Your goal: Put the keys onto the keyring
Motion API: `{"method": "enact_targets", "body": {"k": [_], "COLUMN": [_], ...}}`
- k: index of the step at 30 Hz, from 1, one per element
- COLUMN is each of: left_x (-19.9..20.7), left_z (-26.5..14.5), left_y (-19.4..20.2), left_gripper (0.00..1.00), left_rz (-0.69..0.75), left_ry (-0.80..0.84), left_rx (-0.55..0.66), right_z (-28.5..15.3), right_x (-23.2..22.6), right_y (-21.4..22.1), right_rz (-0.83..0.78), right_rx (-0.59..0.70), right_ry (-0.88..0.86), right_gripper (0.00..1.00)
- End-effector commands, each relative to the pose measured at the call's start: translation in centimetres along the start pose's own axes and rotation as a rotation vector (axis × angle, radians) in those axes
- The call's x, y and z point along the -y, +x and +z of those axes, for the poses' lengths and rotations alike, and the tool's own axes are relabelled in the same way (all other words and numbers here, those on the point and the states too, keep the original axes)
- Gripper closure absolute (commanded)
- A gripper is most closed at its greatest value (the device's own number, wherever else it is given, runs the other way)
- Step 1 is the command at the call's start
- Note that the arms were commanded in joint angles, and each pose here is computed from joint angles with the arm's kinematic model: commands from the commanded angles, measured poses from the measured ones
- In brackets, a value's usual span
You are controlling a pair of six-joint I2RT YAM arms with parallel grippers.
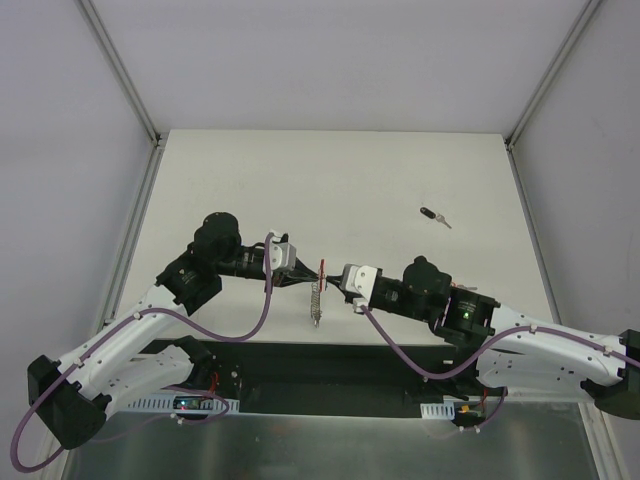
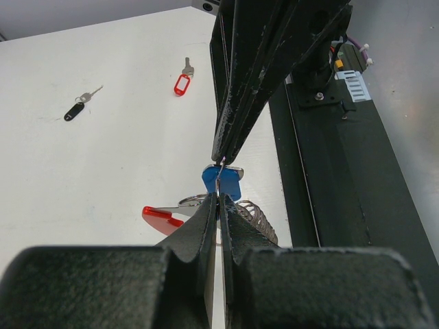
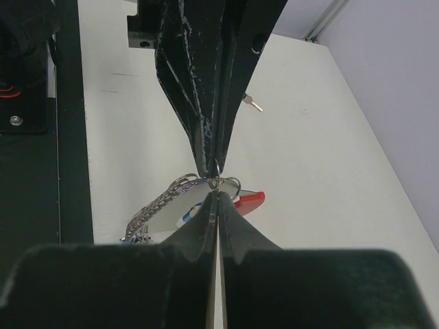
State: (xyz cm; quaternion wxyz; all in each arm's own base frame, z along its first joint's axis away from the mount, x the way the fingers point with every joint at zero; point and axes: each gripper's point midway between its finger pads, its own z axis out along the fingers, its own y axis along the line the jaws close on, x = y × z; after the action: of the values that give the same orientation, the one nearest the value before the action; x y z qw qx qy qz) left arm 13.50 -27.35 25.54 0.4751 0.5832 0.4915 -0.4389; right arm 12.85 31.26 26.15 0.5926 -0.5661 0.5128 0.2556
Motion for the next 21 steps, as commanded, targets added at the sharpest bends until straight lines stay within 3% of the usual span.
{"method": "enact_targets", "body": {"k": [1,21], "left_x": [0.55,0.61], "left_z": [0.35,0.18], "left_y": [-1.20,-1.16], "left_gripper": [1.00,1.00], "left_rz": [0.049,0.064], "left_ry": [0.043,0.035], "left_rx": [0.050,0.053], "right_z": [-0.24,-0.75], "right_x": [0.88,1.09], "right_y": [-3.91,-3.54], "right_rz": [0.004,0.027], "right_rx": [0.111,0.090], "right_ry": [0.007,0.026], "right_gripper": [0.99,0.99]}}
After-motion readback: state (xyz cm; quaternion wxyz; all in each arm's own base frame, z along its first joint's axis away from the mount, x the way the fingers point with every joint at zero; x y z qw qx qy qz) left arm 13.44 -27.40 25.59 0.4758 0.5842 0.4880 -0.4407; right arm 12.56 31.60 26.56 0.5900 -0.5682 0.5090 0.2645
